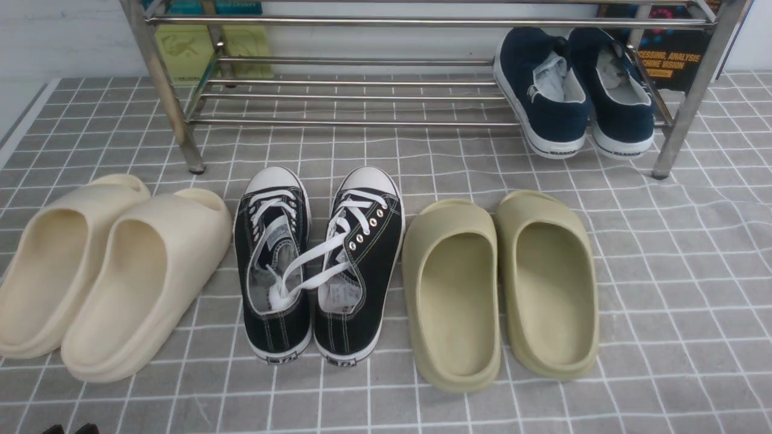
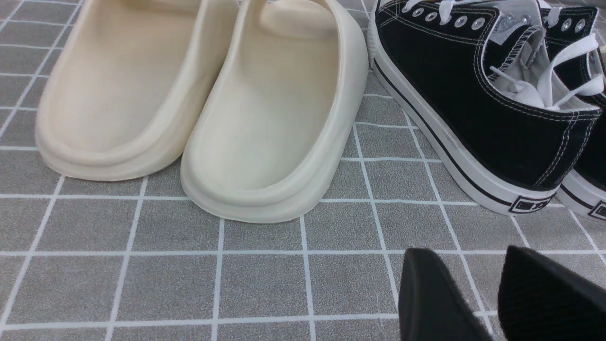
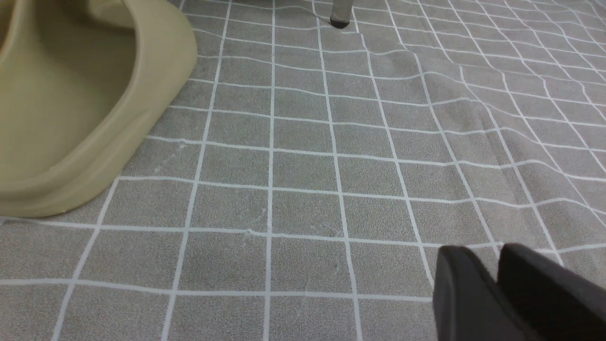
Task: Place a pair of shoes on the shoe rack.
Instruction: Use the left arm to grab the shoe closest to it
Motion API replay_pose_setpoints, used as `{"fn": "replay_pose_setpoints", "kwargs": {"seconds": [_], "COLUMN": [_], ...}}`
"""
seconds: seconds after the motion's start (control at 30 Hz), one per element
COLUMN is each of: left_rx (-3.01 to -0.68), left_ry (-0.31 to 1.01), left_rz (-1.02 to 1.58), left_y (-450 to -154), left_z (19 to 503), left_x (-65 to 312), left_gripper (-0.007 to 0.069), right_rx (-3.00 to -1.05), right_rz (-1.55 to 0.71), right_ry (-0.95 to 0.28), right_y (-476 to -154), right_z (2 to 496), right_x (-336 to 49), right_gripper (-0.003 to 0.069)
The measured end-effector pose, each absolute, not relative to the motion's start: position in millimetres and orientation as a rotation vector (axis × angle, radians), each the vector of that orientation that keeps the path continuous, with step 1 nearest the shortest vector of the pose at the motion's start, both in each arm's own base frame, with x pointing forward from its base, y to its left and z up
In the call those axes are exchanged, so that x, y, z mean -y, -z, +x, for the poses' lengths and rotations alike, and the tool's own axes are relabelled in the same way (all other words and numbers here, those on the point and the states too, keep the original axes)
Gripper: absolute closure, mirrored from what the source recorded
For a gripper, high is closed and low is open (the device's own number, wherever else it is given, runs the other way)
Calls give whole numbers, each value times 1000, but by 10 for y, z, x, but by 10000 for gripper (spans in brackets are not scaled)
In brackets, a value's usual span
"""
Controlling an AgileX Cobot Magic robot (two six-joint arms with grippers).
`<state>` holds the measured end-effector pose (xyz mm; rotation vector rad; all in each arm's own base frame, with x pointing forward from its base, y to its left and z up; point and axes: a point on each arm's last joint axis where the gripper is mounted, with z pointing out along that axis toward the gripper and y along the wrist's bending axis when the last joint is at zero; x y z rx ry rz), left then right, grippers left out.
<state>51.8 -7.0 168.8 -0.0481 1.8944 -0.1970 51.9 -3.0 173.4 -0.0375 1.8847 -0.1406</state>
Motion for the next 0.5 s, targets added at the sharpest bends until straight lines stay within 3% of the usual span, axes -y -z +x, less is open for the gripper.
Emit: {"fn": "replay_pose_setpoints", "kwargs": {"seconds": [0.5], "left_rx": [-1894], "left_ry": [197], "left_rz": [-48], "left_y": [-1688], "left_z": [518], "left_x": [70], "left_gripper": [387], "right_rx": [-1885], "right_rz": [-38], "right_ry": [141], "right_y": [-1734], "right_z": [519], "right_x": [30], "right_gripper": [474]}}
